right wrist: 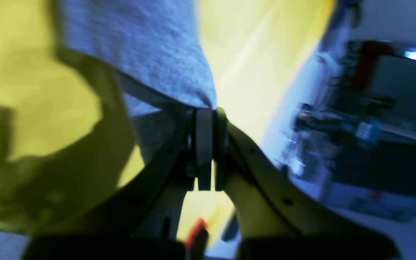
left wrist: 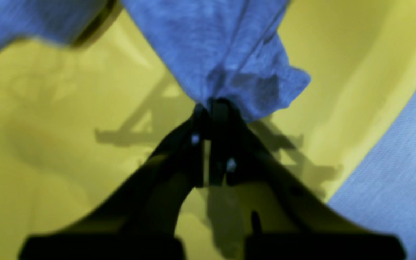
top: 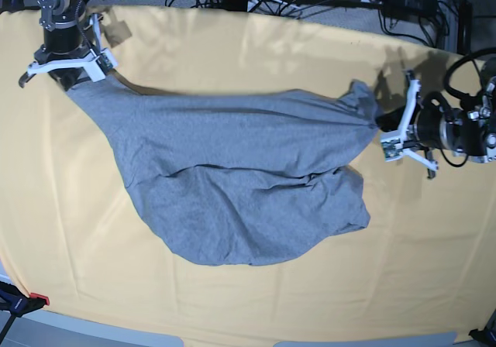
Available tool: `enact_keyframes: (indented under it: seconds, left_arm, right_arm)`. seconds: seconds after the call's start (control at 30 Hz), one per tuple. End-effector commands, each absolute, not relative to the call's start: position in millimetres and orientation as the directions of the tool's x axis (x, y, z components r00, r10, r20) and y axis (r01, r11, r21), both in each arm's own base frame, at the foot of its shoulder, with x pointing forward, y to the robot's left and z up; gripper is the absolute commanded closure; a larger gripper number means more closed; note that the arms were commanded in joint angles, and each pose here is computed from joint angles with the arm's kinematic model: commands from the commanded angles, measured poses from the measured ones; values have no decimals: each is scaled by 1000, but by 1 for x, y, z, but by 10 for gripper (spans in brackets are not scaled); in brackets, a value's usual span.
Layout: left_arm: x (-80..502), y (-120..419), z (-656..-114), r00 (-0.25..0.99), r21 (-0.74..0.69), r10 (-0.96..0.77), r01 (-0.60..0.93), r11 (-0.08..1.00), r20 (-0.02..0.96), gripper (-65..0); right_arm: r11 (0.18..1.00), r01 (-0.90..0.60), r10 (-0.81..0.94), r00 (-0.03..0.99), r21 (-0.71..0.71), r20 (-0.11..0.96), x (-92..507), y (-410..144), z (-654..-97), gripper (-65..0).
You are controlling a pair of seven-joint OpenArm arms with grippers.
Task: Layout the t-shirt on the table in an organized manner, then fold the t-shirt properly
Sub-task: 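Grasp another shirt edge with the left gripper and pull it away from the right gripper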
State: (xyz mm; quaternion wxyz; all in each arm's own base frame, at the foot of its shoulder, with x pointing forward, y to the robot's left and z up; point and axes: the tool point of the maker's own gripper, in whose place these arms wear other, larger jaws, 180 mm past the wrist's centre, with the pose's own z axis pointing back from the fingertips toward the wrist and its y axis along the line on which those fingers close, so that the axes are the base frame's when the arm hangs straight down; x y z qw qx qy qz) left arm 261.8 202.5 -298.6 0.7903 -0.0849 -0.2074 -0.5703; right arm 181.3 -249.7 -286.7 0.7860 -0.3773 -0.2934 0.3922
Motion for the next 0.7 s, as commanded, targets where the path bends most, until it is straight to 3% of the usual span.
enact_keyframes:
  seconds: [0.0, 0.2, 0.4, 0.57, 0.67]
  left_arm:
    - [268, 212, -285, 249, 139, -876, 933, 331, 414, 0]
    - [263, 243, -274, 278, 151, -898, 927, 344, 342, 0]
    - [229, 235, -271, 392, -72, -854, 917, 392, 342, 0]
    - [195, 241, -272, 434, -232, -870, 894, 383, 234, 0]
    - [190, 226, -265, 453, -300, -841, 880, 369, 294, 0]
  right_arm:
    - [376, -366, 837, 529, -851, 142, 181, -259, -275, 0]
    - [335, -452, 833, 552, -827, 36, 155, -281, -282, 0]
    - [381, -622, 845, 534, -684, -15, 119, -271, -313, 0]
    - [368, -675, 853, 519, -639, -57, 100, -271, -320, 0]
    - [357, -717, 861, 501, -598, -87, 85, -269, -324, 0]
